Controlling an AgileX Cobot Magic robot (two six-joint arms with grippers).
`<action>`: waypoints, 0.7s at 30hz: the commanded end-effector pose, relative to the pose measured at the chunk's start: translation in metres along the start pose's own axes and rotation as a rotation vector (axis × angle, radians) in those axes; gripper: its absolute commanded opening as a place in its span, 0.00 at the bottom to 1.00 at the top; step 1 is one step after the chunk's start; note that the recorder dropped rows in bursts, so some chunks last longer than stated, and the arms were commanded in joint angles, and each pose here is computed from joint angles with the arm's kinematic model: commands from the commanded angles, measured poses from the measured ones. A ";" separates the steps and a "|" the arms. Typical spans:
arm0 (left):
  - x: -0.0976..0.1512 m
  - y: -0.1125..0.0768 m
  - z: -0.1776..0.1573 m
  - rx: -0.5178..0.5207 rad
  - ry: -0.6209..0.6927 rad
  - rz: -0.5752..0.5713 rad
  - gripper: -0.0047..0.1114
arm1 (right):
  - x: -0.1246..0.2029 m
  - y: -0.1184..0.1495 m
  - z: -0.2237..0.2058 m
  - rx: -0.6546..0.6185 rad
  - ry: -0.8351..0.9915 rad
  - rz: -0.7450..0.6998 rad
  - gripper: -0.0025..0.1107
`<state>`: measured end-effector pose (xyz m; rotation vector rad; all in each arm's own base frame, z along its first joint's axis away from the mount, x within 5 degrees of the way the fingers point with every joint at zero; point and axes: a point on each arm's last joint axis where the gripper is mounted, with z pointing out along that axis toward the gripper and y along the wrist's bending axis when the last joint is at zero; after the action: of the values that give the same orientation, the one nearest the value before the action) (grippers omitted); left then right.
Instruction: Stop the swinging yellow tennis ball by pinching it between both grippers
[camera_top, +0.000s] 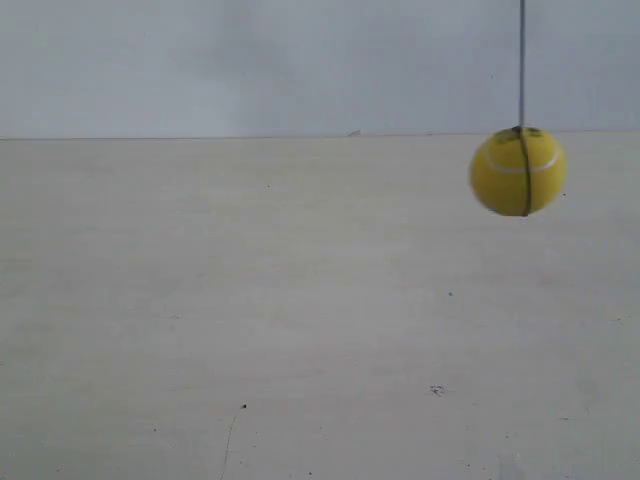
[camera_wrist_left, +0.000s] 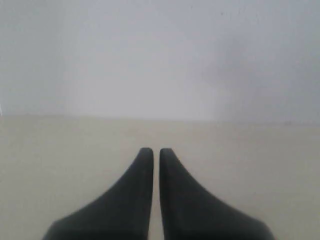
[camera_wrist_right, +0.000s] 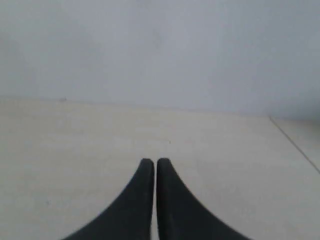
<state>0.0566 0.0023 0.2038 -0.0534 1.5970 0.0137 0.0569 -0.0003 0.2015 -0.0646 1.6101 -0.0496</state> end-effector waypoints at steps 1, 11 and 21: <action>-0.020 0.000 -0.002 -0.001 -0.227 -0.029 0.08 | -0.016 0.002 -0.002 -0.020 -0.181 -0.012 0.02; -0.042 0.000 -0.011 0.112 -0.478 -0.441 0.08 | -0.045 0.004 -0.012 -0.149 -0.493 0.398 0.02; -0.080 -0.040 -0.004 0.536 -0.463 -0.276 0.08 | -0.073 0.017 -0.018 -0.325 -0.545 0.361 0.02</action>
<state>0.0529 -0.0229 0.2719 -0.0056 1.0727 -0.5148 0.0410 0.0161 0.2624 0.0312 1.0400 0.4575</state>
